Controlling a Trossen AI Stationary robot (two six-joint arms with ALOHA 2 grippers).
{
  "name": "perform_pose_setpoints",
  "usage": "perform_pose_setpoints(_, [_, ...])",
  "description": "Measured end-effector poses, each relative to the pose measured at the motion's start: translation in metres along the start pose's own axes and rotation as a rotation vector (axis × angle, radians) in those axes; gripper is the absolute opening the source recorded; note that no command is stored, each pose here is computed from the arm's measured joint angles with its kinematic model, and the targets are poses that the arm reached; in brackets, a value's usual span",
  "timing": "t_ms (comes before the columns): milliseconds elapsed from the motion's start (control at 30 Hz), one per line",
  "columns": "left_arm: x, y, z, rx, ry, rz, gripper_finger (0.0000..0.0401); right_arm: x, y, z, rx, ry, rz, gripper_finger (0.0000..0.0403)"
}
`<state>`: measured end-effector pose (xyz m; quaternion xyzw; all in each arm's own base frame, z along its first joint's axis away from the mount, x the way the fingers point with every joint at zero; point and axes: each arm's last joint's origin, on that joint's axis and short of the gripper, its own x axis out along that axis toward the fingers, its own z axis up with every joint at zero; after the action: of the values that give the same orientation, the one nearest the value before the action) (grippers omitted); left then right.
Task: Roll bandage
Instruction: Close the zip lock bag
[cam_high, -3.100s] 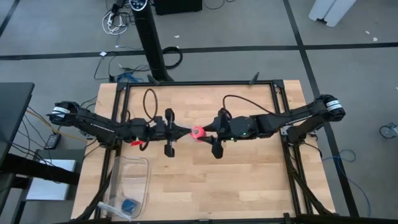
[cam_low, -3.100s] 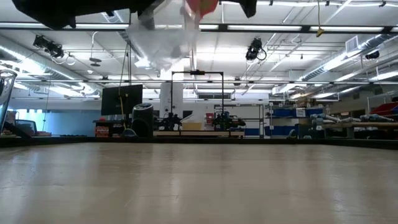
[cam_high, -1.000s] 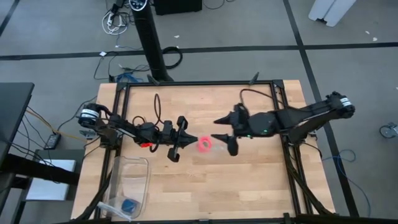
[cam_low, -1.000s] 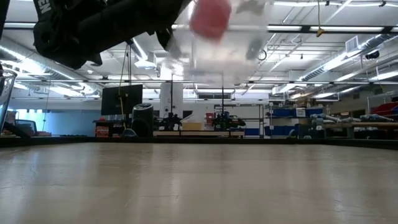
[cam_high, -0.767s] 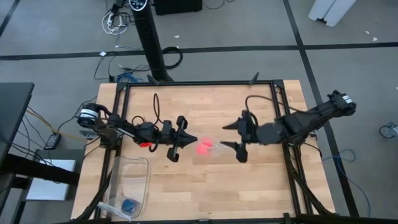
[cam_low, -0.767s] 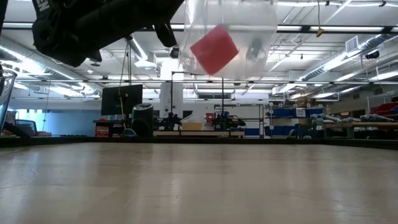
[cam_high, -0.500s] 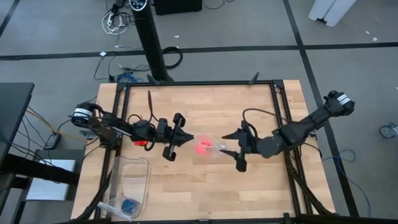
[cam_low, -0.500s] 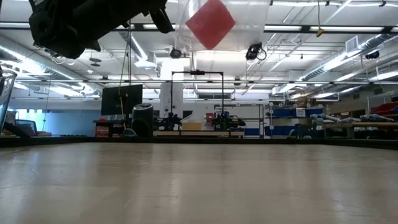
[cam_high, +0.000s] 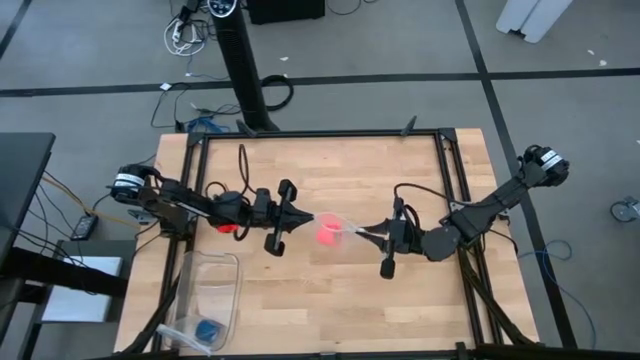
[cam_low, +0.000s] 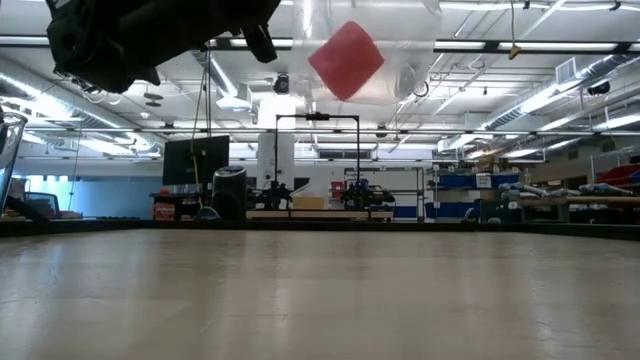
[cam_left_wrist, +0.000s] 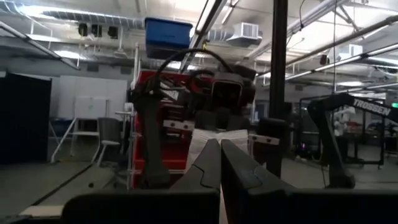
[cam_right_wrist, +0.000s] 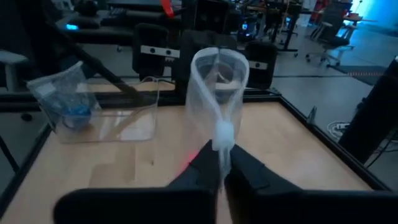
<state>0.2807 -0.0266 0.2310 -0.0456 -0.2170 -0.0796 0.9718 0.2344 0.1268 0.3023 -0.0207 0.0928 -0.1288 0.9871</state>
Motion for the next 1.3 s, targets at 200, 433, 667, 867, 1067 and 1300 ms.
perform_pose_setpoints(200, [-0.014, 0.007, -0.010, -0.015, 0.066, 0.039, 0.0002, -0.004, -0.004, 0.000, -0.023, 0.015, -0.027, 0.0007])
perform_pose_setpoints(433, [-0.028, 0.011, -0.022, -0.013, 0.152, 0.096, 0.0003, -0.003, -0.008, 0.001, -0.030, 0.017, -0.030, 0.0003])
perform_pose_setpoints(667, [-0.024, 0.012, -0.025, 0.024, 0.198, 0.101, 0.0040, 0.003, -0.012, 0.001, -0.041, 0.028, -0.007, 0.0003])
perform_pose_setpoints(867, [-0.024, 0.014, -0.026, 0.092, 0.234, 0.132, 0.0099, 0.006, -0.013, 0.000, -0.085, 0.038, -0.009, 0.0002])
perform_pose_setpoints(1067, [-0.023, 0.012, -0.007, 0.093, 0.163, 0.122, 0.0151, 0.016, -0.017, -0.006, -0.116, 0.075, -0.022, 0.0001])
perform_pose_setpoints(1300, [0.013, 0.004, 0.002, 0.043, 0.339, 0.007, 0.0169, 0.045, -0.013, -0.021, -0.186, 0.102, -0.001, 0.0001])
